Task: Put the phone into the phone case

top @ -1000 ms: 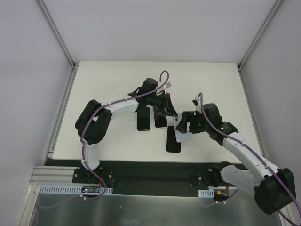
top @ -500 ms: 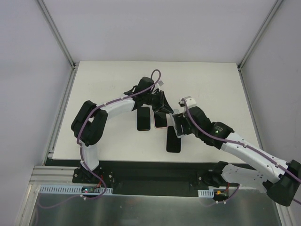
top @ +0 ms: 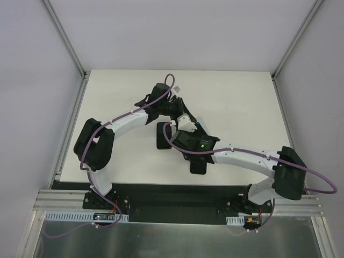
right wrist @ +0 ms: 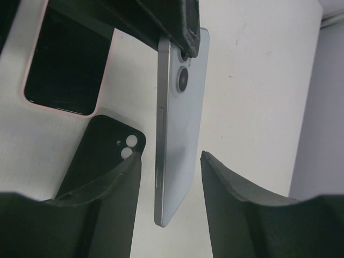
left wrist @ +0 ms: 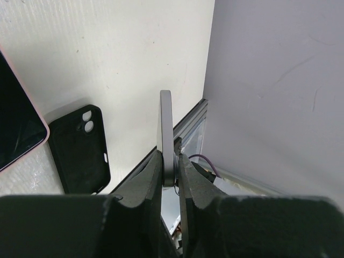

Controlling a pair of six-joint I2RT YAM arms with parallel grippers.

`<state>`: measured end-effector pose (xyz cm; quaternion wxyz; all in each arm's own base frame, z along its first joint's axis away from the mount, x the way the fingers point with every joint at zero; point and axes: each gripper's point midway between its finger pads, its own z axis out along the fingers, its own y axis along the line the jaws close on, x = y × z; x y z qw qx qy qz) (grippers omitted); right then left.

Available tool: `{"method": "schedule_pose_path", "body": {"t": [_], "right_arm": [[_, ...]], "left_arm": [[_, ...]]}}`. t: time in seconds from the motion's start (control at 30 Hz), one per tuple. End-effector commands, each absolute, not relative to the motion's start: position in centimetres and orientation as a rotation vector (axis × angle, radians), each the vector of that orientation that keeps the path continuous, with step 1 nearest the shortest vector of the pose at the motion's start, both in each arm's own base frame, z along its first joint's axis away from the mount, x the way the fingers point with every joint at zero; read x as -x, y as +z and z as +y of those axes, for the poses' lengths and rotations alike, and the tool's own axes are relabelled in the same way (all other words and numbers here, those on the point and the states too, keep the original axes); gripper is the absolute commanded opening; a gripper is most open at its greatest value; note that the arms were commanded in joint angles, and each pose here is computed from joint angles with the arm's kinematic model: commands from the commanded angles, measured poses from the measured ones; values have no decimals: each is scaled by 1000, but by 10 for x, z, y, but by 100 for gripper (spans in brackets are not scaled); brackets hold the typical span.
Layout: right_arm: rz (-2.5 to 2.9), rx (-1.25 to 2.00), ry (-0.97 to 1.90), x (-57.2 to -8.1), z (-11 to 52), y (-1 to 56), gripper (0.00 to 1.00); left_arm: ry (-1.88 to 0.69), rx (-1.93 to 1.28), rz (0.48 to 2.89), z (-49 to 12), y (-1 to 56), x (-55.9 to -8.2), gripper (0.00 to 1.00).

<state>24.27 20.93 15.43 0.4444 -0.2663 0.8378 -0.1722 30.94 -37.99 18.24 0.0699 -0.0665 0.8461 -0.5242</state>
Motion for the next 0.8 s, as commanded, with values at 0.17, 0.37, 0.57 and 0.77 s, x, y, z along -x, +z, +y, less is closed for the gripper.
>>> {"method": "schedule_pose_path", "body": {"t": [0.17, 0.37, 0.57, 0.77], "right_arm": [[1935, 694, -767, -252, 201, 173, 40], [1902, 716, -827, -250, 206, 171, 28], [1897, 735, -830, -248, 208, 166, 6], [1869, 732, -842, -246, 208, 172, 1]], "left_arm": [[-1611, 235, 2484, -375, 219, -304, 0], [-1594, 233, 2490, -374, 220, -304, 0], [-1568, 221, 2502, -371, 213, -302, 0], [-1570, 178, 2492, -371, 215, -301, 9]]}}
